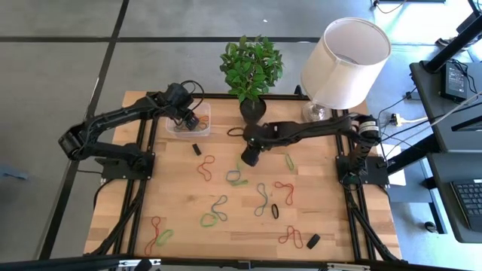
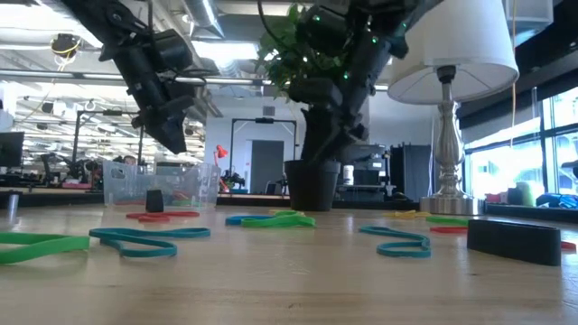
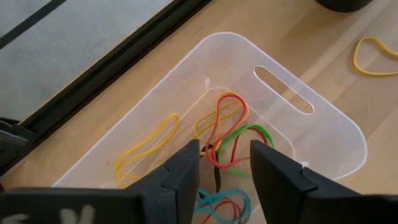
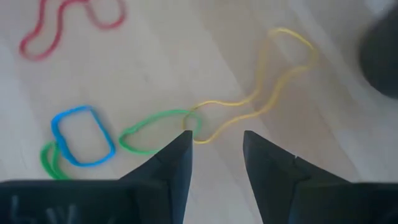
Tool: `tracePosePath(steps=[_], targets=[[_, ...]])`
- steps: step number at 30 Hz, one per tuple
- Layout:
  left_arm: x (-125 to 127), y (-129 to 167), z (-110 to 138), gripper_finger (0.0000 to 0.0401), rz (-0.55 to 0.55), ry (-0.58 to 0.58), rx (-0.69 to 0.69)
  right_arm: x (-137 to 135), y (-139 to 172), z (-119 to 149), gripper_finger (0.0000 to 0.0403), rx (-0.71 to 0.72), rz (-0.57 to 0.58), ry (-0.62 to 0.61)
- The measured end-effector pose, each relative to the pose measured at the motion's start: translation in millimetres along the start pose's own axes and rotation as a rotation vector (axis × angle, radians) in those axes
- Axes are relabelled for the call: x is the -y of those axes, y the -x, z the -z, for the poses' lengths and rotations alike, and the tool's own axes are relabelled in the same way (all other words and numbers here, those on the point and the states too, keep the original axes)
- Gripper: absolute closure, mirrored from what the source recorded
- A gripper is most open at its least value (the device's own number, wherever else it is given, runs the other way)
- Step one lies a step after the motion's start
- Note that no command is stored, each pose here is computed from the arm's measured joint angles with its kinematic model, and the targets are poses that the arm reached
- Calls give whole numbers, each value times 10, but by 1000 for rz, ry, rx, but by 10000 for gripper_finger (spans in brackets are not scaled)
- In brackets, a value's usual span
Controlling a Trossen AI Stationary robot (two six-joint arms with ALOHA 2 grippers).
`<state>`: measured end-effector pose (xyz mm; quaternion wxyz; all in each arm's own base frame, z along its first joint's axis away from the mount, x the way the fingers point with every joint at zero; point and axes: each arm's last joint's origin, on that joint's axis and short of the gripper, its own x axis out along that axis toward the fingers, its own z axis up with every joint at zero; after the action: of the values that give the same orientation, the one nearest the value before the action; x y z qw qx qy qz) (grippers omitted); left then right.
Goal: Pick and place rubber bands into bin
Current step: Put the green rubber band into the transparent bin
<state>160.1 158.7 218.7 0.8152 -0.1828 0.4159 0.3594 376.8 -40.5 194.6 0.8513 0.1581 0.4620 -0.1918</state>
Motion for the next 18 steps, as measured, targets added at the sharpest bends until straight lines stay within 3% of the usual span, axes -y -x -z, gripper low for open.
tracePosePath(steps=[12,18], targets=[[36,8,2,253,86,51,-4,12,-200,176,258,96,-82,345],[35,8,1,249,86,64,-4,-20,-468,199,258,75,-124,412]])
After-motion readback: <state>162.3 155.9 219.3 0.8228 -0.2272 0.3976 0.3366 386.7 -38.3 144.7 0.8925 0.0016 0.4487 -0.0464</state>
